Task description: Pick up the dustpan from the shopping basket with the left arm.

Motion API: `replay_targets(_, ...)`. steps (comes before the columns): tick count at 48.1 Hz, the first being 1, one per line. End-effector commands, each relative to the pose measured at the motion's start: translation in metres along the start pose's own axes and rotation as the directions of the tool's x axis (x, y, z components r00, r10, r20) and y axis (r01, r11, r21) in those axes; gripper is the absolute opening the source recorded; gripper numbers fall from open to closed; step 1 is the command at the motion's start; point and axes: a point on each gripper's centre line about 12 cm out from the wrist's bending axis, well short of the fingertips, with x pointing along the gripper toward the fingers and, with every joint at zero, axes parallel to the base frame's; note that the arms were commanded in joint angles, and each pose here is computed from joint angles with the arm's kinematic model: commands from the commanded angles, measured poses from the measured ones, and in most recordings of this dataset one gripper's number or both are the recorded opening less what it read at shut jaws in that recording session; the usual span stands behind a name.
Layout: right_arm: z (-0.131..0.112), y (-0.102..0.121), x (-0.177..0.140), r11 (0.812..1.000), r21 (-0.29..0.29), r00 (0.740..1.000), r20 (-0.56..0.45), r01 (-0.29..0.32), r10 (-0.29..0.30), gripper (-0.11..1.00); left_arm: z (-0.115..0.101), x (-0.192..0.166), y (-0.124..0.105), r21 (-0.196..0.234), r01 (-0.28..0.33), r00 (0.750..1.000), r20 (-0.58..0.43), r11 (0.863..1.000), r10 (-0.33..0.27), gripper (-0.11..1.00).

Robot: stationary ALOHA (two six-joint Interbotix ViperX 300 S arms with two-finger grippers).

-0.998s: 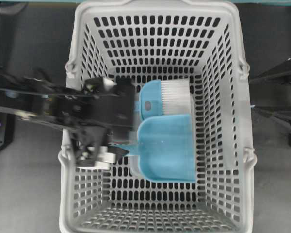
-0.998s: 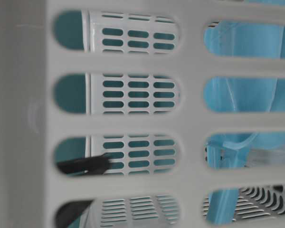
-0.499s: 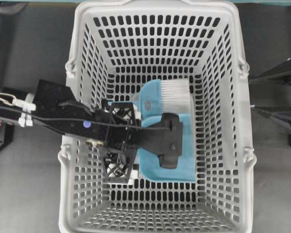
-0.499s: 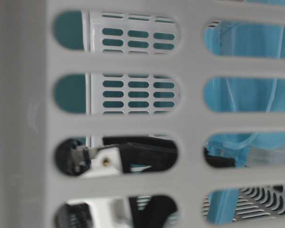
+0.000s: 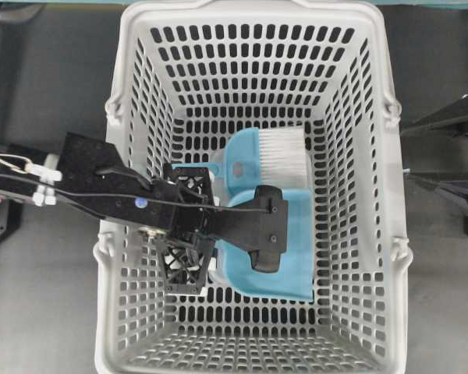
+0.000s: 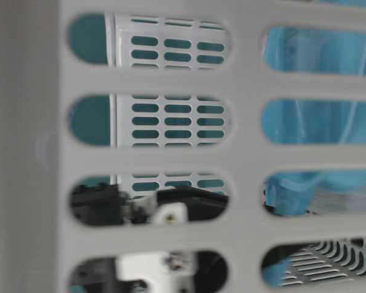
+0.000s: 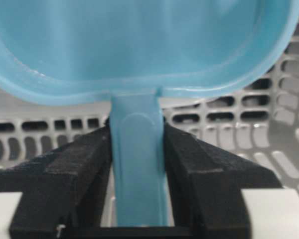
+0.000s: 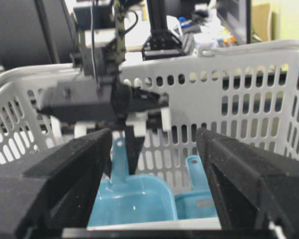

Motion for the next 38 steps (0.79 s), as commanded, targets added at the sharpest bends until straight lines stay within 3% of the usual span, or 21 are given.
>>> replay_targets(1, 0.004, 0.001, 0.001, 1.000, 0.002, 1.000, 0.011, -0.002, 0.002, 0.67, 0.010, -0.039, 0.001, 0.003, 0.008, 0.995, 0.101, 1.000, -0.008, 0.31)
replay_targets(22, 0.001, 0.002, -0.001, 1.000, 0.002, 1.000, 0.008, -0.008, 0.008, 0.67, 0.015, -0.160, 0.010, -0.018, 0.024, 0.962, 0.272, 1.000, -0.018, 0.31)
replay_targets(38, 0.002, 0.001, -0.001, 1.000, 0.005, 1.000, 0.015, -0.007, 0.007, 0.67, 0.003, -0.161, 0.013, -0.018, 0.022, 0.959, 0.283, 1.000, -0.016, 0.31)
